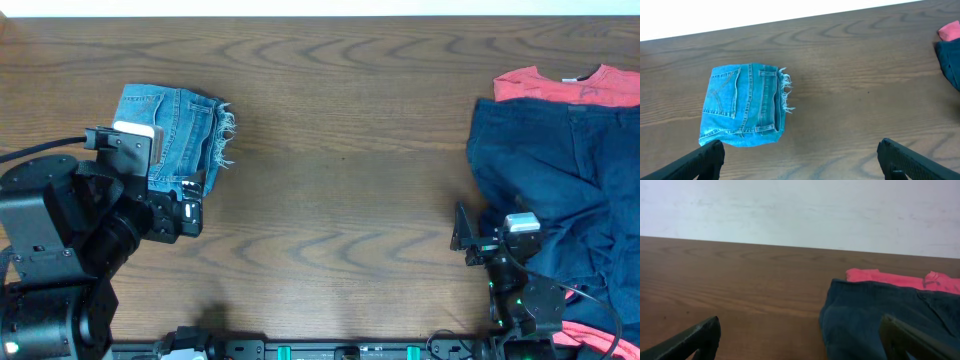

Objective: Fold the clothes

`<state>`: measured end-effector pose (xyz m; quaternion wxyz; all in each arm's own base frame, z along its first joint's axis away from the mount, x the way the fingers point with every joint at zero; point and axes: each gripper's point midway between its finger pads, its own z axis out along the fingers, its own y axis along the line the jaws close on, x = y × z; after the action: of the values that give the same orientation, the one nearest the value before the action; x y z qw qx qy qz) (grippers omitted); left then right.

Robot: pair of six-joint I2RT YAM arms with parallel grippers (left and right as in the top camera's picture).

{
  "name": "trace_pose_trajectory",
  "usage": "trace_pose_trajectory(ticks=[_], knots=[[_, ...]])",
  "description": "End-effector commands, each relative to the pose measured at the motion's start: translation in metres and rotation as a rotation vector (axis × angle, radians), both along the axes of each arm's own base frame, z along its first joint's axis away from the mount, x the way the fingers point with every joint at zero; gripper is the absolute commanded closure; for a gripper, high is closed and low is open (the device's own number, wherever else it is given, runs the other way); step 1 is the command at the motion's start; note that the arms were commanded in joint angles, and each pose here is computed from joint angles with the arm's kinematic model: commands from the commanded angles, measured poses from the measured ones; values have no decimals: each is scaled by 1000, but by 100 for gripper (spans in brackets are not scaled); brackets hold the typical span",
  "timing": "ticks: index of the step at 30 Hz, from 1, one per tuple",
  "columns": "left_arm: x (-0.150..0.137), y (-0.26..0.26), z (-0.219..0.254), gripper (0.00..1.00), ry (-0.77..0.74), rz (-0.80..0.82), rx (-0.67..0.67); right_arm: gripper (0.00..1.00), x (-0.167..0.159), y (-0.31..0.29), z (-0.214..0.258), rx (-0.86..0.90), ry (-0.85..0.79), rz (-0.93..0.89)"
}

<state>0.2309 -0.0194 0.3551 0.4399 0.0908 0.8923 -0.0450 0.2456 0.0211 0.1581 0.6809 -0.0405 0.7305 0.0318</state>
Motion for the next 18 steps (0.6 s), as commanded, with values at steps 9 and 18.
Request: trace_pose_trajectory(ticks=[9, 18], knots=[[-1, 1, 6, 2, -18, -5, 17, 1, 0, -1, 0, -11, -1, 0], [-1, -2, 5, 2, -17, -14, 17, 1, 0, -1, -1, -11, -1, 0]])
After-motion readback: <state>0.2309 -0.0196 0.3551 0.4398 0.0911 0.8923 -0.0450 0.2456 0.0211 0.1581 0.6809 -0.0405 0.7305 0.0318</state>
